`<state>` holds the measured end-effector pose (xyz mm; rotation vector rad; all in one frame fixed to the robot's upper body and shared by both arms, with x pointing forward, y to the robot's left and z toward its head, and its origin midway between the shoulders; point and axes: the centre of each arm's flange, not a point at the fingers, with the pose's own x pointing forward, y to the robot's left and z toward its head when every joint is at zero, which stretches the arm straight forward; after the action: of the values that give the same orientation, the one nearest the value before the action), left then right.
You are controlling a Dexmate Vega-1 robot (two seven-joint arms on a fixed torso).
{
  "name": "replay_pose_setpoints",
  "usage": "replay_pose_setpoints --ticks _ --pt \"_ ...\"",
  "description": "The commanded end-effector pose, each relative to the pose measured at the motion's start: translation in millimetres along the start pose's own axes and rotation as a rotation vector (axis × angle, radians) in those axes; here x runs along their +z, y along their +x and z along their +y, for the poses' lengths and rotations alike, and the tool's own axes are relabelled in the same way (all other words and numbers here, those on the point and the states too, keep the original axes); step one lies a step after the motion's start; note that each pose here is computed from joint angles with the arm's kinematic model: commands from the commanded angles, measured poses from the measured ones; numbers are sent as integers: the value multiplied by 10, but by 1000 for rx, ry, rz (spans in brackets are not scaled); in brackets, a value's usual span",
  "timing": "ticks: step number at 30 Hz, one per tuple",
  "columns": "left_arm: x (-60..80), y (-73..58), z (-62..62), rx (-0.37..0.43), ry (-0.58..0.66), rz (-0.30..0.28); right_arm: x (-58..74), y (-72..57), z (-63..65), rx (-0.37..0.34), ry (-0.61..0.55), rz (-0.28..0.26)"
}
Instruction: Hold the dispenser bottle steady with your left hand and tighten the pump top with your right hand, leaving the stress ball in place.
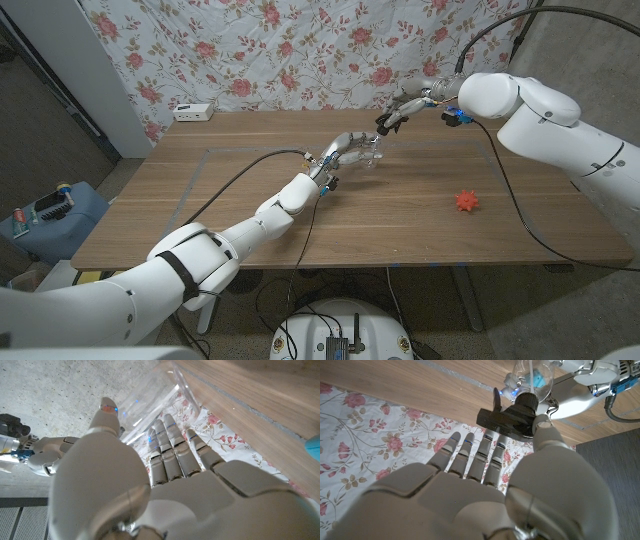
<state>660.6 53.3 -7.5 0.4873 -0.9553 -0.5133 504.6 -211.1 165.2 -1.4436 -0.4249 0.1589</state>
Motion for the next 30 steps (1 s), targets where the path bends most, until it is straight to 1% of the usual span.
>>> replay_pose_setpoints --ticks 1,11,18,30 --pt "6 6 0 -3 13 -1 22 -6 9 -5 13 31" --pt "0 4 -8 -1 10 2 48 2 6 8 15 56" --pt "-6 10 -13 -1 10 4 48 9 8 24 20 59" --pt "-24 44 -8 -7 8 10 58 1 8 11 14 93"
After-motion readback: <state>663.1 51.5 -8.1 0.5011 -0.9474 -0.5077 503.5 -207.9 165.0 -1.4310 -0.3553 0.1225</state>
